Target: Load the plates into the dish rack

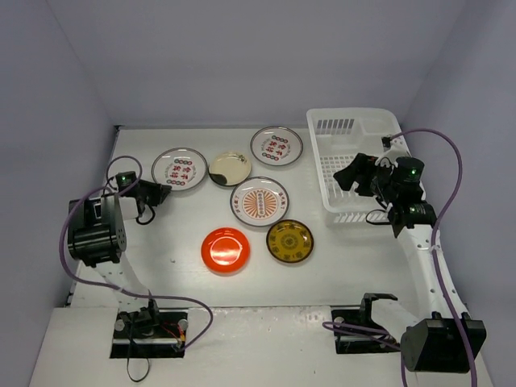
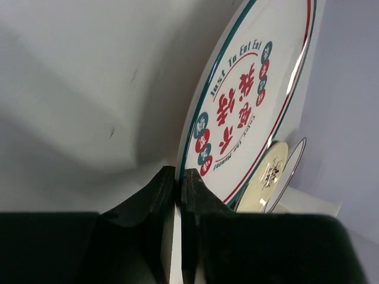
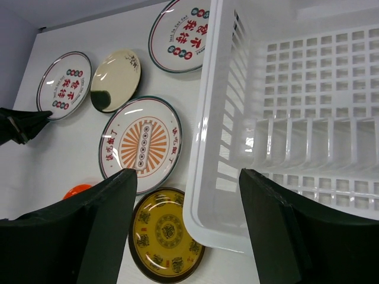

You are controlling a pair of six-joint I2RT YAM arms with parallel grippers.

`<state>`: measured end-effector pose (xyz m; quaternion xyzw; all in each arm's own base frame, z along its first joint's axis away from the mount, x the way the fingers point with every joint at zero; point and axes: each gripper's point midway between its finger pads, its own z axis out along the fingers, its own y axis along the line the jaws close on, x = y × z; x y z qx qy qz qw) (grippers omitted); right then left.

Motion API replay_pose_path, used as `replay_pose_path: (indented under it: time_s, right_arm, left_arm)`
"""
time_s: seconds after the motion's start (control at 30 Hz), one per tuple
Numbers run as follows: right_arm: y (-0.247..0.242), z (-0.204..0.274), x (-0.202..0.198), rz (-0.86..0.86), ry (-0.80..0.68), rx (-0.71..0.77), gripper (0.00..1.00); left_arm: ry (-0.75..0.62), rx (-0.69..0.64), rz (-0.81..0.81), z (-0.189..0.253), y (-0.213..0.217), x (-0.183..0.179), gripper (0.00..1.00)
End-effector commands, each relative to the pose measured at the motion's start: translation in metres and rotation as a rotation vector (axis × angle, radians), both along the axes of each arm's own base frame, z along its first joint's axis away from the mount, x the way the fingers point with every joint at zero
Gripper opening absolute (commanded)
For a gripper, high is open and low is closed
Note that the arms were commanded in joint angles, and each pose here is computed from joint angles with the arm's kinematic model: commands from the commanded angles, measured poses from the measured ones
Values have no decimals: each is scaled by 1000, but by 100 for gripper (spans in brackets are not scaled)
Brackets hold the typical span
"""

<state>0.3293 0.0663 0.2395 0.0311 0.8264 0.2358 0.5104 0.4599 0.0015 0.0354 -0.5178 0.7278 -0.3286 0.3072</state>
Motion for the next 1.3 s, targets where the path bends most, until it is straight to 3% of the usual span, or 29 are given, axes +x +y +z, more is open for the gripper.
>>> replay_pose_path:
  time_s: [0.0,0.23,0.4,0.7,1.0,1.07,1.1,1.2,1.27]
  right_arm:
    - [17,36,11,58,-98,72,71]
    - [87,48,17,210,-76,151,71]
    - [143,56,24,304,-55,200,72]
    - [242,82,38,485,-71,261,72]
    - [294,73,53,540,-29,279,69]
    - [299,74,53,551,-31,280,58]
    - [300,76,54,555,-38,282,43]
    - [295,81,56,534,-64,255,12]
    - [289,80,58,524,-84,219,3]
  left_arm:
    - [-89,71,-8,49,13,-11,0]
    - [-356,119,-163,174,-15,-41,0]
    - [-487,22,-342,223,-54,-70,0]
    - [-535,45,-563,258,-99,-119,0]
    - [-594,50,-677,279,-127,-144,0]
    - [-596,65,-687,279,-129,-146,0]
    - [-561,52,-691,272,-130,-150,0]
    - [-525,67,-688,262,-127,-151,0]
    - [-498,92,-677,254,-124,-149,2]
